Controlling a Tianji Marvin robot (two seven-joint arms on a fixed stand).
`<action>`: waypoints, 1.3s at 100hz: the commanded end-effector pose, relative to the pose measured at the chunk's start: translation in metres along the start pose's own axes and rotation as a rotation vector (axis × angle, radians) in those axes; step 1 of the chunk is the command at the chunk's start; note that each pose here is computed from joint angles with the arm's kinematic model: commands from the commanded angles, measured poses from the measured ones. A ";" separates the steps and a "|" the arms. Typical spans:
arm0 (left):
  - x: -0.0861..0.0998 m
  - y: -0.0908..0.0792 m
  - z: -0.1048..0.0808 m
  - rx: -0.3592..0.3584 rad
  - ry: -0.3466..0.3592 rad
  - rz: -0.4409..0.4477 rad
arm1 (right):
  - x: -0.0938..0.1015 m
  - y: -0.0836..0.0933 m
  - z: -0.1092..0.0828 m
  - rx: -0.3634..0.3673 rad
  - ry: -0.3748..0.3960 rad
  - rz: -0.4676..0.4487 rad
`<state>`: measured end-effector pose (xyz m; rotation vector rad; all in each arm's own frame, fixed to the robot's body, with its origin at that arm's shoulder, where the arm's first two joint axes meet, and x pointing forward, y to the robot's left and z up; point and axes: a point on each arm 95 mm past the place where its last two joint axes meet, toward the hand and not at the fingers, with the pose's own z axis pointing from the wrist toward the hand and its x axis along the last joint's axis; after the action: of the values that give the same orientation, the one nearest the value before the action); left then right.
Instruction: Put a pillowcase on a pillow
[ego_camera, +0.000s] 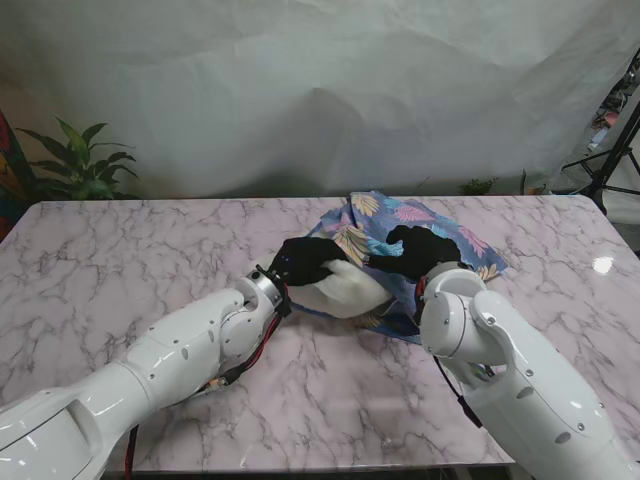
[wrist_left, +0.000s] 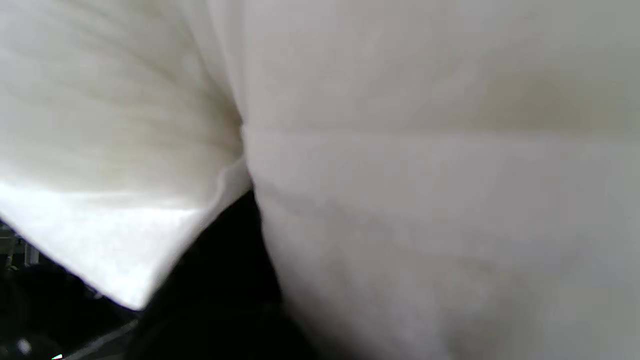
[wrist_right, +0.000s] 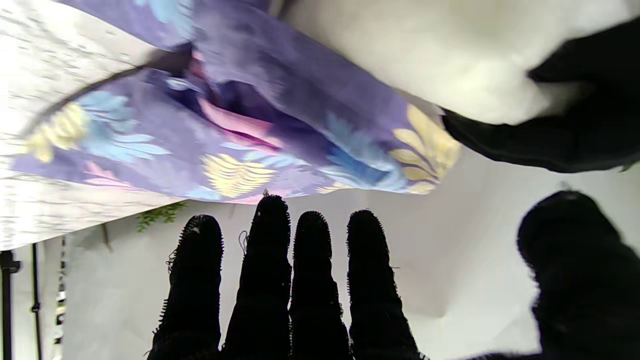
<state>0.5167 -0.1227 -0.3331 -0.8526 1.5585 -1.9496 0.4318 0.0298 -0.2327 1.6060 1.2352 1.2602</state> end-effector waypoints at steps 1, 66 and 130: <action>-0.002 -0.003 0.005 -0.006 -0.013 -0.007 | -0.019 -0.016 -0.009 0.039 -0.037 -0.043; 0.005 -0.003 0.012 0.007 -0.083 -0.133 | -0.085 -0.094 -0.014 0.225 -0.144 -0.260; 0.003 -0.001 0.012 0.023 -0.137 -0.274 | -0.088 -0.095 0.051 0.068 -0.196 -0.221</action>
<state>0.5232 -0.1274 -0.3314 -1.1884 1.4041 -2.0213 0.4417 -0.0317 -0.3629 1.5424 1.3286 0.8914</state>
